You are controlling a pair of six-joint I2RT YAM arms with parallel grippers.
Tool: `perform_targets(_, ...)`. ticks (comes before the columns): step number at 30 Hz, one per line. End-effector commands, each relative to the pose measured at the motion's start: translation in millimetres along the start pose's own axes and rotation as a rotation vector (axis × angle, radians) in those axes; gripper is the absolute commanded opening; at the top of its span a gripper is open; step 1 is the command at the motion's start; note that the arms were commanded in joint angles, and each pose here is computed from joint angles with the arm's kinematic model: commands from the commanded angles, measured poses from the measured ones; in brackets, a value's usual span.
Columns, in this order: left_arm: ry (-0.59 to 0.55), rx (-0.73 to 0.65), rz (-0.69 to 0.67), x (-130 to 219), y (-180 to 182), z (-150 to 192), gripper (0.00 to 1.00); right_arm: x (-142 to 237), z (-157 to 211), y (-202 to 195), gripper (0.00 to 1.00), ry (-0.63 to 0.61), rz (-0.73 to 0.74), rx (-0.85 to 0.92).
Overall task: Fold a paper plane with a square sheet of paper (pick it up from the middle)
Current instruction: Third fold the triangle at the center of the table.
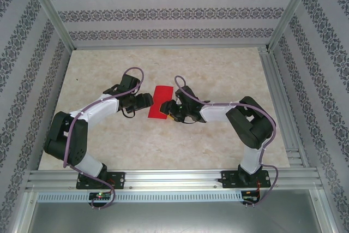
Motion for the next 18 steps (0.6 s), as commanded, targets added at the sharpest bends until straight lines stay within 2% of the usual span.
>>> perform_targets(1, -0.042, 0.016, 0.063, 9, -6, -8, 0.78, -6, -5, 10, 0.48, -0.008, -0.048, 0.010)
perform_targets(5, -0.041, 0.012, 0.061, 8, -6, -8, 0.82, -7, -6, 9, 0.35, -0.010, -0.056, 0.004)
perform_targets(7, -0.041, -0.004, 0.063, 8, -7, -8, 0.83, -4, -7, 9, 0.23, -0.021, -0.044, 0.015)
perform_targets(9, -0.037, -0.019, 0.069, 6, -8, -8, 0.84, 1, -7, 6, 0.16, -0.023, -0.023, 0.032)
perform_targets(12, -0.028, -0.042, 0.102, 2, -13, -7, 0.92, 9, -7, 3, 0.08, -0.012, -0.011, 0.048)
perform_targets(16, -0.005, -0.074, 0.185, -4, -28, -5, 0.93, 22, -3, -4, 0.03, 0.045, 0.007, 0.073)
perform_targets(18, 0.024, -0.094, 0.254, -10, -39, -4, 0.90, 27, 1, -7, 0.03, 0.086, 0.013, 0.087)
Point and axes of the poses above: each hand's point on the last joint's axis, 136 mm out from that joint toward the fingers, its own x axis back along the fingers, its own y axis along the line the jaws close on, z = x × y, the point moved 8 cm from there along x, back along the fingers, and after that the axes turned 6 degrees about x, right-handed, at the moved point
